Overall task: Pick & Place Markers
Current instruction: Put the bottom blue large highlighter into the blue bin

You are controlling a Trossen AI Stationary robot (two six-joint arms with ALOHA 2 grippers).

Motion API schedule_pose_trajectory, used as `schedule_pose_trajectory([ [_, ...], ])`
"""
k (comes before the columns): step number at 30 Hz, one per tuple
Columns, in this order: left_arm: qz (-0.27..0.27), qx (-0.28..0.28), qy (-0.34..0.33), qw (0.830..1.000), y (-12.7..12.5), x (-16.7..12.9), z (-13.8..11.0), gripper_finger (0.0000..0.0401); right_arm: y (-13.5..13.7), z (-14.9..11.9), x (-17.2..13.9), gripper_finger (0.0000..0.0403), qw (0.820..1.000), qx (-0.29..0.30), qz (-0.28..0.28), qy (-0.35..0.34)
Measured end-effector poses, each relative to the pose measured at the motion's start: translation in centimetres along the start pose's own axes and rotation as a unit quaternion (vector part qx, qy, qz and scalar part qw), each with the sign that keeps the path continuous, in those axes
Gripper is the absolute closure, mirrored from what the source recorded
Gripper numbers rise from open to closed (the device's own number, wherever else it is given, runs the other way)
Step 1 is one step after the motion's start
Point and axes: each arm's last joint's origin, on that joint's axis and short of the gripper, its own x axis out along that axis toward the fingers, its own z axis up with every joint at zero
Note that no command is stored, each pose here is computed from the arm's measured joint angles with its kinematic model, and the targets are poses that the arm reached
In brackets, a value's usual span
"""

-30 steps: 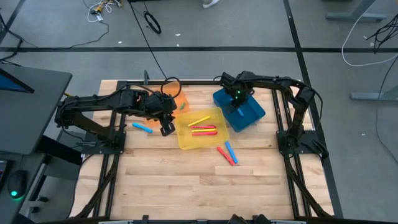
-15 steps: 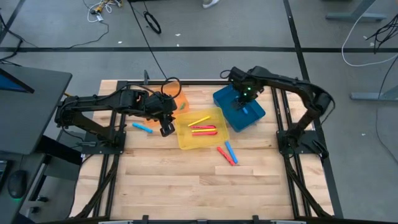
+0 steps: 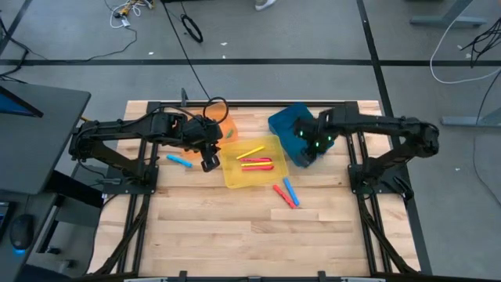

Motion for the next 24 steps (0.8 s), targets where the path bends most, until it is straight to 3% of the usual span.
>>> schedule_pose_trajectory([
  [3, 0.0, 0.0, 0.0, 1.0, 0.0, 0.0, 0.0, 0.0284, 2.1, -1.0, 0.2, 0.0202, 1.0, -0.004, 0.021, -0.012],
  [9, 0.0, 0.008, 0.0, 1.0, 0.0, 0.0, 0.0, 0.0284, 5.7, -2.3, 0.6, 0.0202, 0.996, 0.044, 0.068, -0.041],
  [16, 0.0, 0.008, 0.002, 1.0, 0.0, 0.0, 0.0, 0.0284, 9.2, -3.4, 4.1, 0.0216, 0.998, 0.054, 0.032, -0.012],
  [24, -0.002, 0.01, 0.005, 1.0, 0.0, 0.0, -0.1, 0.0284, 11.2, -3.7, 8.0, 0.0237, 0.998, 0.061, -0.028, 0.0],
])
